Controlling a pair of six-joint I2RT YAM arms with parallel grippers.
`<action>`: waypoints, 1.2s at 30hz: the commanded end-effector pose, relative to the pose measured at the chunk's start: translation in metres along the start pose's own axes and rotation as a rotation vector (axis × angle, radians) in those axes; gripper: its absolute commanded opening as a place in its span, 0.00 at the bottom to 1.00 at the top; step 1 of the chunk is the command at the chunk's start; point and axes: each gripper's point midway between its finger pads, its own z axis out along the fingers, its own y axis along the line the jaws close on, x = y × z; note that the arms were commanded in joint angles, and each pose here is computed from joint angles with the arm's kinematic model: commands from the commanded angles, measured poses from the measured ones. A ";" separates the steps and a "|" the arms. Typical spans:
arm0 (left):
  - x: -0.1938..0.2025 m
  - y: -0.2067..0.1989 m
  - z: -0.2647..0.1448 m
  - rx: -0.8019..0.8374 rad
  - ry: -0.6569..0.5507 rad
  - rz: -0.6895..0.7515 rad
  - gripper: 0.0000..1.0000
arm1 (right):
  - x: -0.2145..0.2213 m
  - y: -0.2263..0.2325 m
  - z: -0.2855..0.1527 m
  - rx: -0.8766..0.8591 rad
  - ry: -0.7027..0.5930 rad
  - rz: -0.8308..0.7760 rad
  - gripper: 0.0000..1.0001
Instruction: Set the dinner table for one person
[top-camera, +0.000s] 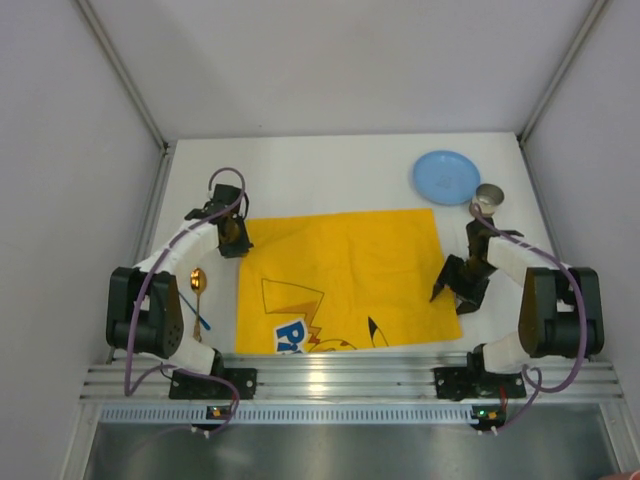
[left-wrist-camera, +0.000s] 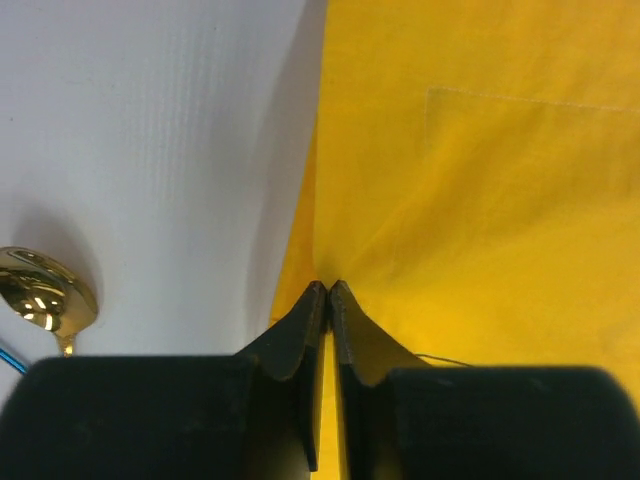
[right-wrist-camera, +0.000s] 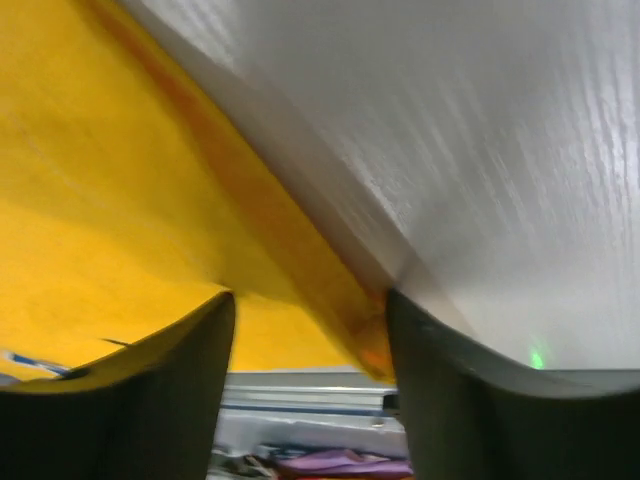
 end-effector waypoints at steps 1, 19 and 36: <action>-0.015 0.008 -0.014 -0.041 -0.053 -0.017 0.13 | -0.011 0.009 -0.010 -0.047 -0.045 -0.018 0.70; -0.068 -0.011 -0.094 0.334 -0.204 -0.509 0.98 | -0.123 0.082 -0.170 -0.259 -0.525 -0.029 1.00; -0.054 -0.002 -0.063 0.243 -0.096 -0.324 0.92 | -0.299 0.126 -0.079 -0.347 -0.446 0.291 1.00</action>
